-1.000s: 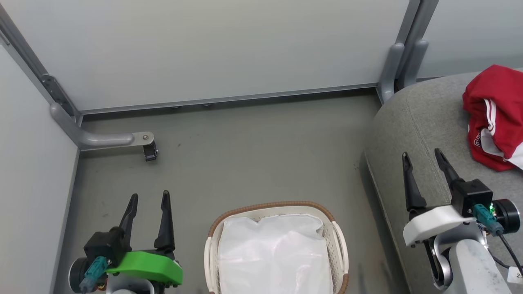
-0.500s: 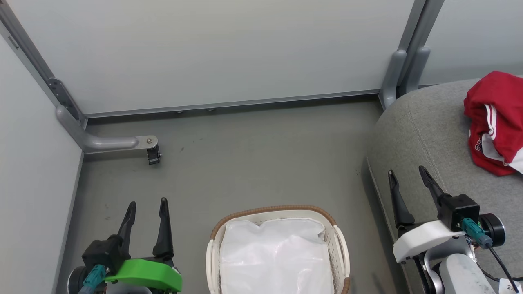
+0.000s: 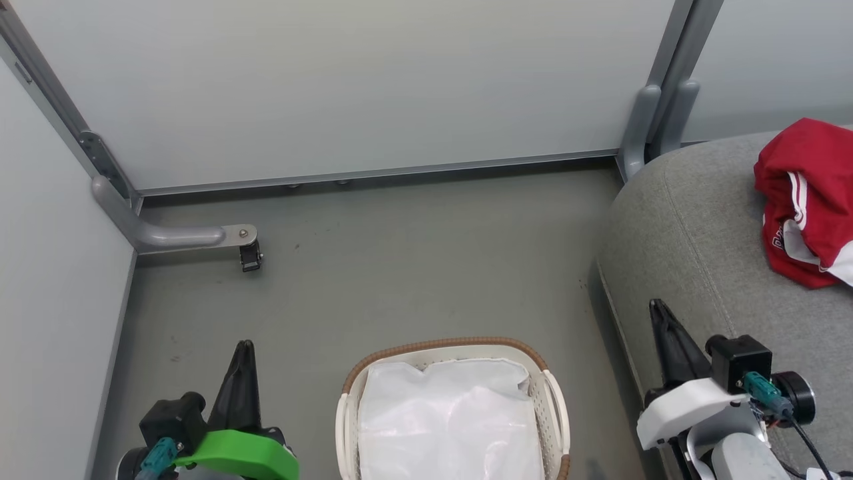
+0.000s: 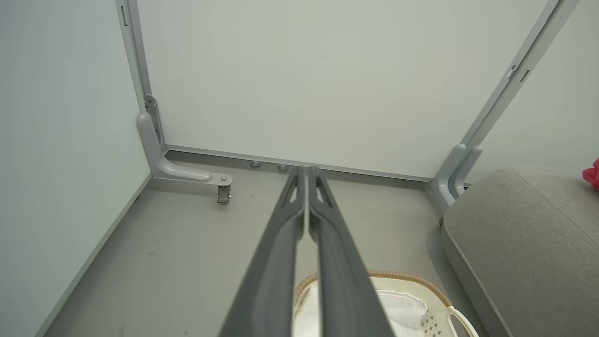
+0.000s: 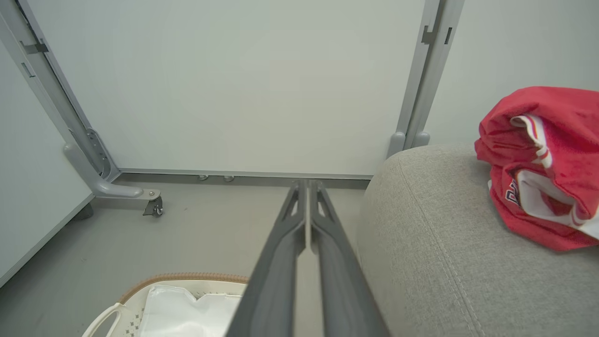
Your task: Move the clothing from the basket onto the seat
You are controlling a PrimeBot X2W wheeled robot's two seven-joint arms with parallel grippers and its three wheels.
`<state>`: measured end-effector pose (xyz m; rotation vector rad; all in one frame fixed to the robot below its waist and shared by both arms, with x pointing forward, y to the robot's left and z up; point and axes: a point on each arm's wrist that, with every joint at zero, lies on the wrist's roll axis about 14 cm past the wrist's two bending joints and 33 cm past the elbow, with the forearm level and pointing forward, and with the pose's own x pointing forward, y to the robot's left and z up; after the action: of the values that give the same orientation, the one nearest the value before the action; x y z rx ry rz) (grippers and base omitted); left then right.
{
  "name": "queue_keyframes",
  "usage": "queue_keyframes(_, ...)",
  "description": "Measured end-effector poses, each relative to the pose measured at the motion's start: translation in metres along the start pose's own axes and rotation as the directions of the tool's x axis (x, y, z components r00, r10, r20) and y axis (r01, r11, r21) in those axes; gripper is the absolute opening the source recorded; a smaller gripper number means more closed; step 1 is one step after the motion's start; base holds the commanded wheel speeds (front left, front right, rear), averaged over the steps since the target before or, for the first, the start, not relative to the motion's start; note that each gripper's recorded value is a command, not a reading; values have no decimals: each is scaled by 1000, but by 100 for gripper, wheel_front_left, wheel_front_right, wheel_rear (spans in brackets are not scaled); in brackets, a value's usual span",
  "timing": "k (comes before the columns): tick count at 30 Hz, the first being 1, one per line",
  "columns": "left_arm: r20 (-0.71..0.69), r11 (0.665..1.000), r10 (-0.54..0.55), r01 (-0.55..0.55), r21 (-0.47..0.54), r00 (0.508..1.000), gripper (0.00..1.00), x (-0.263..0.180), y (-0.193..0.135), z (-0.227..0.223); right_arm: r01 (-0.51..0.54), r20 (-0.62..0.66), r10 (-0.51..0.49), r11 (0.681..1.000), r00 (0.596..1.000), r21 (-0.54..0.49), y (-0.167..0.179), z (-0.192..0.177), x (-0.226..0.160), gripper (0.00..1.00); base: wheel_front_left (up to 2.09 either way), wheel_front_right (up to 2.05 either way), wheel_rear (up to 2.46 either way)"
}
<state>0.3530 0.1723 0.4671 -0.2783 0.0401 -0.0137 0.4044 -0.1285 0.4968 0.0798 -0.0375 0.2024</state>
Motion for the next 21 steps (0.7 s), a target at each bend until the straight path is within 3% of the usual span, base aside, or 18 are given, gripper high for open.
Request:
queue_keyframes(10, -32, 987, 47, -52, -154, 998, 0, 0, 9, -4, 70, -39, -64, 981, 997, 179, -13, -7, -4, 0, 0, 0, 0)
queue_keyframes(21, -52, 938, 80, -93, -335, 995, 0, 2, 17, -3, 126, -52, -115, 915, 992, 382, -24, -5, -7, 0, 0, 0, 0)
